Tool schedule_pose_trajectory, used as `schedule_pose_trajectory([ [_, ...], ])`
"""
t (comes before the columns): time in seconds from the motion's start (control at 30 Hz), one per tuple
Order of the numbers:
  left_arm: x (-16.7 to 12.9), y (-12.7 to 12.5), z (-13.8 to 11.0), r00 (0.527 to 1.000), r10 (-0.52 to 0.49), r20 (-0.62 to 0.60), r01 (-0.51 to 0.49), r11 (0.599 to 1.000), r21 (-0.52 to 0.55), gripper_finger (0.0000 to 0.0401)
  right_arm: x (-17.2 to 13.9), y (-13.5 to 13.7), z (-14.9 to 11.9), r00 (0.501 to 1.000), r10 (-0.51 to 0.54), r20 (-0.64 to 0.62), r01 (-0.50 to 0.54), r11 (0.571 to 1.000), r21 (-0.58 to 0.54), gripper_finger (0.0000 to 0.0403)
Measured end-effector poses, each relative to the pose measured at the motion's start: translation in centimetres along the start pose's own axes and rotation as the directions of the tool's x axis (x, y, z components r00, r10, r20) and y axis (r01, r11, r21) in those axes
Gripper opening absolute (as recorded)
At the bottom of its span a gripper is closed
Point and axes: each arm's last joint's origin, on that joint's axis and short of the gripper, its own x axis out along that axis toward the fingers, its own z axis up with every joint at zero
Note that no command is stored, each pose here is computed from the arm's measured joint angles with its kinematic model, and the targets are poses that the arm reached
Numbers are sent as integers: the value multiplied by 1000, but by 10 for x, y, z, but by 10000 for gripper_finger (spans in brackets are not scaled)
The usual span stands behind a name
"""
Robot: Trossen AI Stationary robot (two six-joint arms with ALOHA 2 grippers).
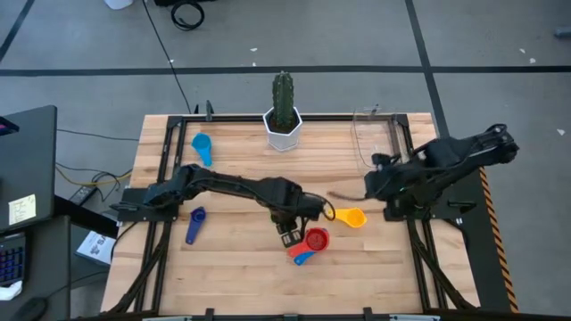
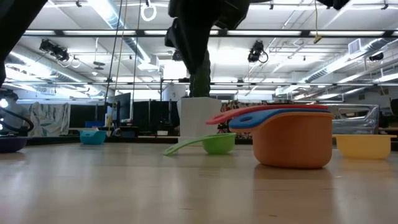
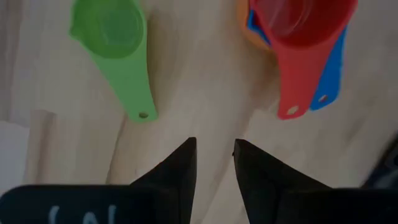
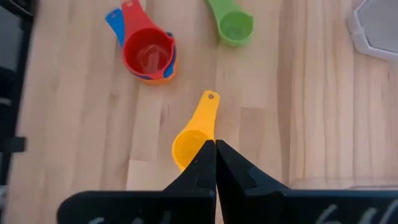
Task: Nest measuring cups in basket
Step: Stack the red measuring cup on top of the blue measuring cups
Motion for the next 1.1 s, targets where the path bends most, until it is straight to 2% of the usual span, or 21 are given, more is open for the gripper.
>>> schedule_pose_trajectory([
  [0.17, 3, -10, -4, 998, 44, 39, -47, 995, 82, 110, 26, 15, 6, 999, 46, -16, -47, 998, -34, 2],
  [0.3, 18, -13, -1, 995, 52, 91, -64, 988, 139, 110, 40, 27, 8, 997, 78, -10, -79, 995, -58, 1],
  [0.5, 53, -11, -1, 991, 64, 115, -81, 984, 158, 110, 43, 36, 6, 995, 95, -12, -95, 995, -36, 1],
  [0.63, 75, -10, -2, 989, 36, 144, -59, 986, 158, 110, 39, 40, 4, 994, 111, 2, -111, 993, -27, 1],
  [0.73, 89, -9, -6, 993, -14, 114, -3, 988, 154, 109, 38, 42, 4, 993, 117, 8, -117, 993, -35, 1],
  [0.87, 92, -14, -6, 989, -124, 83, 111, 983, 145, 109, 37, 42, 4, 992, 123, 23, -122, 992, -35, 1],
  [1.0, 90, -27, -2, 962, -244, 126, 221, 960, 175, 109, 36, 42, 5, 992, 125, 30, -124, 992, -36, 1],
  [1.1, 87, -39, 0, 924, -345, 162, 311, 928, 203, 109, 36, 42, 5, 992, 125, 30, -123, 991, -41, 1],
])
